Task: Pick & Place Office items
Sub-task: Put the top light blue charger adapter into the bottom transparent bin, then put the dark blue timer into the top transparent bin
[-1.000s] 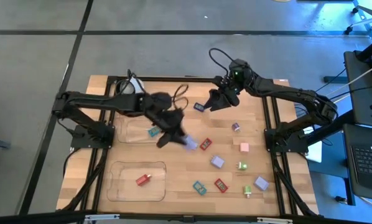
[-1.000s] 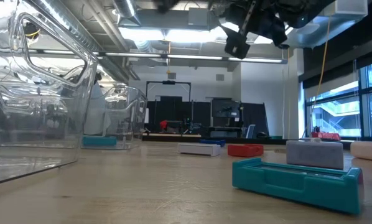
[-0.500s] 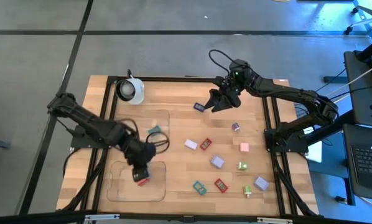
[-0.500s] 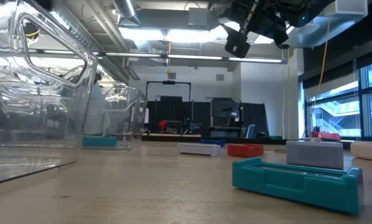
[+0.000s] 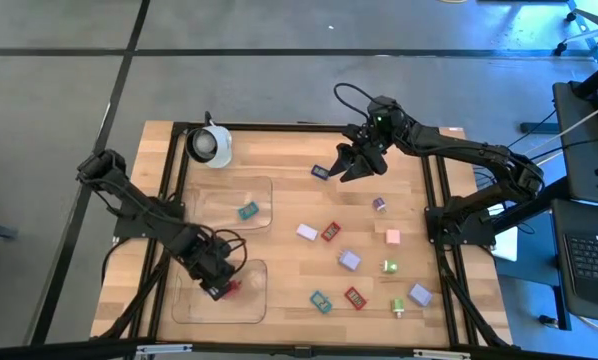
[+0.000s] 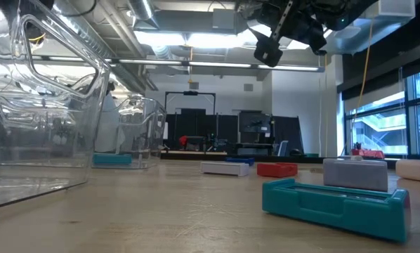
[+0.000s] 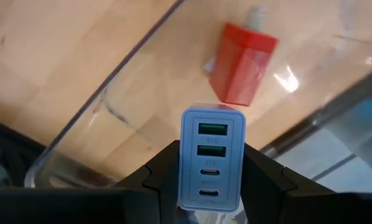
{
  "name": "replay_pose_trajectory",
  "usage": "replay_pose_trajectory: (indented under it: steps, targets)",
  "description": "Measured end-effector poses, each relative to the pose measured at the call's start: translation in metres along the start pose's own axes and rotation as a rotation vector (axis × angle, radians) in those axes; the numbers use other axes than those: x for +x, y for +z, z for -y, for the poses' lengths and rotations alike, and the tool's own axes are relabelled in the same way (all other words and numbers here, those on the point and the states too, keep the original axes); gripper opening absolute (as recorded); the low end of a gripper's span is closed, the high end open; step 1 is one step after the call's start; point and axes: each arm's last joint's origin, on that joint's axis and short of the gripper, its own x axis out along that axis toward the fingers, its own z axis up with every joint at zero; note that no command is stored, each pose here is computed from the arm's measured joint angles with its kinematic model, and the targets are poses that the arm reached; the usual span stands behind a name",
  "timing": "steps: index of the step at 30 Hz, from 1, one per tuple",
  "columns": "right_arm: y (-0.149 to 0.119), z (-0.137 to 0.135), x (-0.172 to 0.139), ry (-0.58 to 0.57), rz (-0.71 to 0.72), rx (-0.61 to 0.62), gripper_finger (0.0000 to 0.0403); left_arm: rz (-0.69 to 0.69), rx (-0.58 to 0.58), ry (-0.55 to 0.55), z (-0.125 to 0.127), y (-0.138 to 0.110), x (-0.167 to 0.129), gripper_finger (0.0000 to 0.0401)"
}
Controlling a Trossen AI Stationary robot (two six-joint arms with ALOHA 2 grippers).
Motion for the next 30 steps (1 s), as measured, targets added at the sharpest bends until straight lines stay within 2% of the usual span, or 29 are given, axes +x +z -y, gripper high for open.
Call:
replay_pose_trajectory:
  steps: [6, 21, 30]
  targets:
    - [0.0, 0.0001, 0.0, -0.003, 0.002, -0.002, 0.0345, -0.007, -0.054, 0.006, -0.0016, -0.0041, 0.0053, 0.0131]
    - [0.0004, 0.0007, 0.0, -0.026, 0.014, -0.018, 0.0346, 0.005, -0.04, 0.004, -0.0013, -0.0047, 0.0055, 0.0133]
    - [0.0003, 0.0008, 0.0, -0.026, 0.014, -0.021, 0.0346, 0.015, -0.014, -0.041, 0.0031, -0.0042, 0.0054, 0.0171]
